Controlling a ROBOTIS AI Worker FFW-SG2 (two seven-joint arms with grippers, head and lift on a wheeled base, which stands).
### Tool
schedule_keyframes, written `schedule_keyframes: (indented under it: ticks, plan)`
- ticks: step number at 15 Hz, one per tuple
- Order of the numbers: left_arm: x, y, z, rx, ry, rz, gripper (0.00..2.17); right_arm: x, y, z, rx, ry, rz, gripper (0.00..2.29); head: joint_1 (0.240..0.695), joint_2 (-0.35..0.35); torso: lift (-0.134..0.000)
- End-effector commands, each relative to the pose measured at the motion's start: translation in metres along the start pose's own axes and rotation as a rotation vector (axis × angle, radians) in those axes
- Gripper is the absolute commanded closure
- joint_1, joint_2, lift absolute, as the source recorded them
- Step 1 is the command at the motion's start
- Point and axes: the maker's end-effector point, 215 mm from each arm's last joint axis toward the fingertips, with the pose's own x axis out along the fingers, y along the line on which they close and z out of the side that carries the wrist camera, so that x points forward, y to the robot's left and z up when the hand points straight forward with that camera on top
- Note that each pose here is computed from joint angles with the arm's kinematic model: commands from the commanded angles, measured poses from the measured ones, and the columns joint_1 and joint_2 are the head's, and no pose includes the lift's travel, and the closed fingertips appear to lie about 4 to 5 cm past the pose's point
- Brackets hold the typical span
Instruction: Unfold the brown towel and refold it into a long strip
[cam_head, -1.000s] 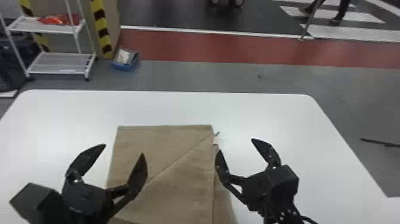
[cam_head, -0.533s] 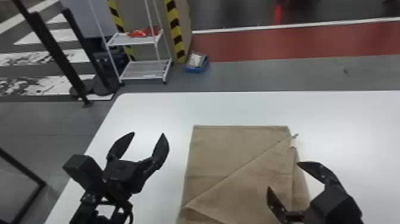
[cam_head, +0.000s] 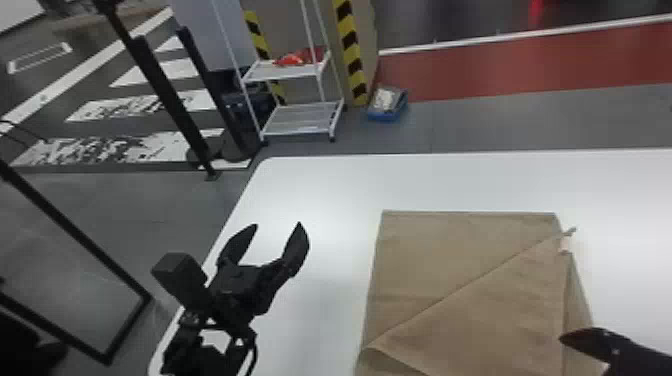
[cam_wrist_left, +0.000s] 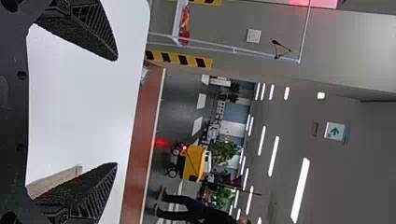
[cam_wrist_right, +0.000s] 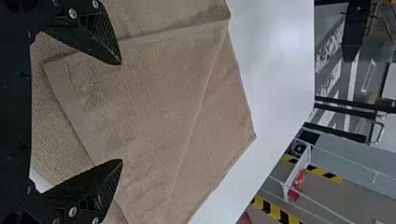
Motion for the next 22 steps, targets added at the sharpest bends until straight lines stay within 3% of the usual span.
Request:
schedule_keyframes:
  ticks: [1, 11, 18, 22]
  plan:
    - [0.0, 0.0, -0.002, -0.006, 0.004, 0.0, 0.07, 0.001, 0.006, -0.007, -0.031, 0.041, 0.005, 0.14, 0.695, 0.35, -0.123]
    - [0.003, 0.003, -0.009, -0.012, 0.014, 0.0, 0.07, 0.024, 0.02, -0.043, -0.074, 0.234, 0.03, 0.19, 0.695, 0.35, -0.123]
    - [0.004, 0.0, -0.016, -0.02, 0.024, -0.009, 0.08, 0.027, 0.011, -0.035, -0.07, 0.217, -0.02, 0.29, 0.695, 0.35, -0.123]
    - [0.004, 0.0, -0.017, -0.019, 0.026, -0.01, 0.08, 0.029, 0.015, -0.028, -0.079, 0.198, -0.012, 0.29, 0.695, 0.35, -0.123]
